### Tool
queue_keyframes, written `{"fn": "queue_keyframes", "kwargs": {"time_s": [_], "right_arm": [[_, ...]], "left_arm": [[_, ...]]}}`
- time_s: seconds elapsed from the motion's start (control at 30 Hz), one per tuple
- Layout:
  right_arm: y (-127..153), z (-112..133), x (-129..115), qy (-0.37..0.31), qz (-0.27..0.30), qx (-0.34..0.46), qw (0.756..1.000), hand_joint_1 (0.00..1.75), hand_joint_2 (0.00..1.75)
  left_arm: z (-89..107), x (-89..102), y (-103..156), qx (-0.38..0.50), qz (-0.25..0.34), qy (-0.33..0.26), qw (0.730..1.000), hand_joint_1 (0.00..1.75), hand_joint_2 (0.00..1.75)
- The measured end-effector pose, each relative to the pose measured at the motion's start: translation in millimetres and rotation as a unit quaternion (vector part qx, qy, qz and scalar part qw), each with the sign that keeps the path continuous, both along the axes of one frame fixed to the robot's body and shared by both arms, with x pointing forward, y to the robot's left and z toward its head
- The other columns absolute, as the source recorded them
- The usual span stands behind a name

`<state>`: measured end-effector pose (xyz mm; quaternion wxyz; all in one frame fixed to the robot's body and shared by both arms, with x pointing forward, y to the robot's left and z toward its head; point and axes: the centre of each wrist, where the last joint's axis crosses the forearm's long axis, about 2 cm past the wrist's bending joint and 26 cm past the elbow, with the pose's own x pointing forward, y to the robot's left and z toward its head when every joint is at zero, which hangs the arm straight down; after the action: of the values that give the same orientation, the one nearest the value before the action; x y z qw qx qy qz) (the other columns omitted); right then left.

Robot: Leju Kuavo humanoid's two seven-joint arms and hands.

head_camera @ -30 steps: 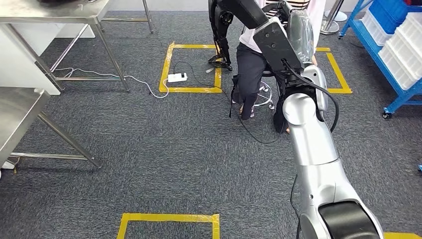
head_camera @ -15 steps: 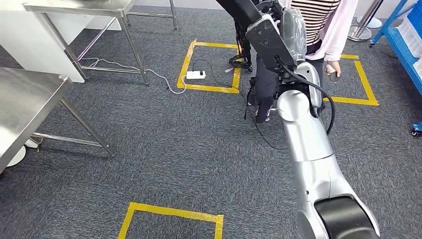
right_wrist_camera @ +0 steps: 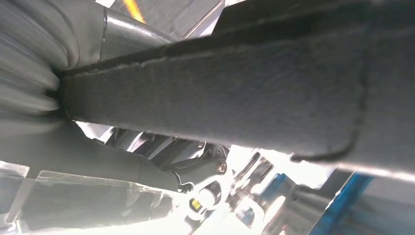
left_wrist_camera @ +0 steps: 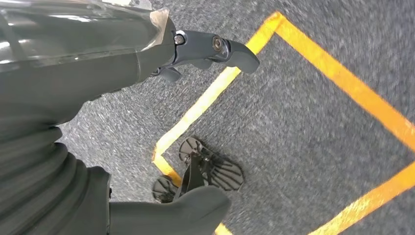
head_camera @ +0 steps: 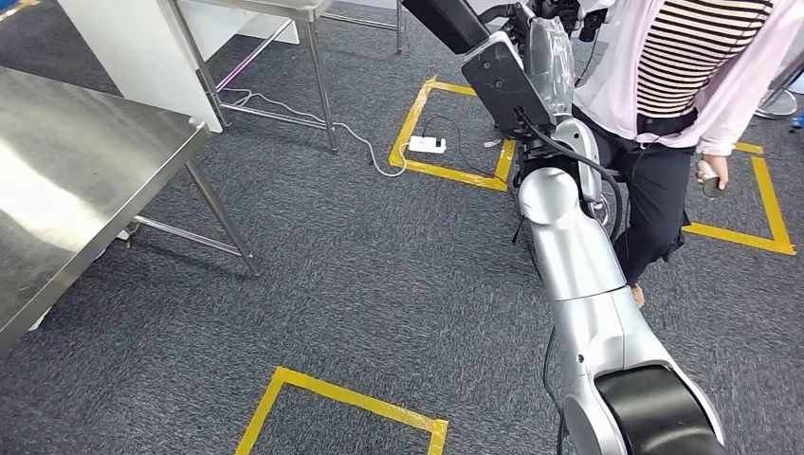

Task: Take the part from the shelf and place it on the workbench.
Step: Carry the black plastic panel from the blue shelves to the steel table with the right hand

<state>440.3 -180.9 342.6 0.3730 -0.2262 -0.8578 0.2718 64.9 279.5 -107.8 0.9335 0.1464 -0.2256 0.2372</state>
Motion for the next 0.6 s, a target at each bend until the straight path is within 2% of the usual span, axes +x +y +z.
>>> {"fn": "queue_keyframes", "kwargs": {"time_s": [0.3, 0.6], "right_arm": [[15.2, 5.5, 2.2, 0.002, 0.013, 0.000, 1.000, 1.75, 1.75], [13.5, 0.6, 3.7, 0.015, 0.006, -0.004, 1.000, 1.75, 1.75]], "left_arm": [[-0.7, -4.4, 1.9, 0.001, 0.001, 0.002, 1.000, 0.00, 1.75], [-0.2, -0.9, 2.0, 0.002, -0.006, 0.000, 1.000, 0.00, 1.75]]}}
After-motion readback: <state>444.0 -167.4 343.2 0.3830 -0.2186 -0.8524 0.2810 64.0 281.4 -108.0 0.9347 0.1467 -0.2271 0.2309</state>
